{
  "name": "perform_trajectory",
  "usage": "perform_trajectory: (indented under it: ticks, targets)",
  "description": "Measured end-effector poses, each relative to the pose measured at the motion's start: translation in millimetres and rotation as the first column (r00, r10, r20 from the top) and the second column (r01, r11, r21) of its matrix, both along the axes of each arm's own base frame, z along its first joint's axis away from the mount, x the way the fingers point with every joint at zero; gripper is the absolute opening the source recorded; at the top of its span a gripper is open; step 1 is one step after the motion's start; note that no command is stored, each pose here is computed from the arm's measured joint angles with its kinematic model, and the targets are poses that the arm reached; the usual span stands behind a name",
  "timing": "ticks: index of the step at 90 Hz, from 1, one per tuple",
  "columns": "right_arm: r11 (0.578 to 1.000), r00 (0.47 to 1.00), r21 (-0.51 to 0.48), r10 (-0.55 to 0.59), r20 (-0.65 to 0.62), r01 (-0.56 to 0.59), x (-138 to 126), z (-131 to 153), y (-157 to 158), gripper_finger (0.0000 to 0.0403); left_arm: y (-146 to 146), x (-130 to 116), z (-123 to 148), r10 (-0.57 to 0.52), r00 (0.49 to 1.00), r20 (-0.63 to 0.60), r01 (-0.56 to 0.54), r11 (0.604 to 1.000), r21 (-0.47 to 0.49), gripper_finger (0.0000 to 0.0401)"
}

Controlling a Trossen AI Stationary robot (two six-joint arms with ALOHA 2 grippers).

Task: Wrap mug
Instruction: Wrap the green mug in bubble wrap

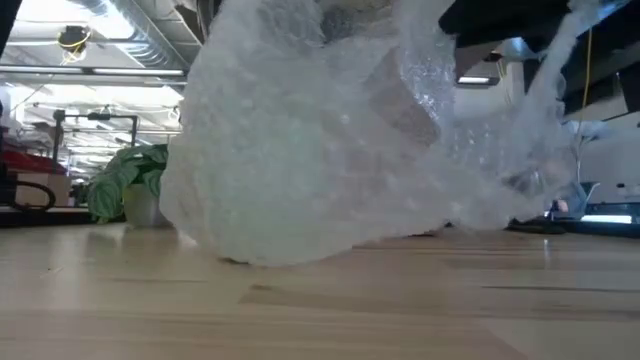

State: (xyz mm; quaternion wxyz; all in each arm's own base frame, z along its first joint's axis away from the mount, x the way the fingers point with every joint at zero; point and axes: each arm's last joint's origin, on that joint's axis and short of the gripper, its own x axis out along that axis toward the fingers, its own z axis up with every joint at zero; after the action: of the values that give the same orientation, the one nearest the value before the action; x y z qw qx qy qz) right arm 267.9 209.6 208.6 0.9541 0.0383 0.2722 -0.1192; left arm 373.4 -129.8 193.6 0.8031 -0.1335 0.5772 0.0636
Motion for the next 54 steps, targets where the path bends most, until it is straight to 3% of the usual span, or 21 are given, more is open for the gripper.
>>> perform_trajectory:
  ticks: [6, 16, 30, 54]
  targets:
    - [1.000, 1.000, -0.011, 0.008, -0.003, -0.008, 0, 0, 0, 0.0009, -1, -2, 5, -0.003, 1.000, 0.010, 0.003, 1.000, -0.002, 0.0000]
    - [1.000, 1.000, -0.012, 0.009, -0.003, -0.009, 0, 0, 0, 0.0018, -2, -5, 10, 0.021, 0.999, 0.029, -0.021, 1.000, 0.010, 0.0000]
    - [1.000, 1.000, -0.007, 0.014, -0.007, -0.014, 0, 0, 0, 0.0009, -3, -5, 11, 0.011, 1.000, 0.009, -0.010, 0.998, -0.058, 0.0003]
    - [1.000, 1.000, -0.008, 0.015, -0.007, -0.015, 0, 0, 0, 0.0004, -3, -5, 14, 0.003, 1.000, 0.006, -0.002, 0.996, -0.087, 0.0045]
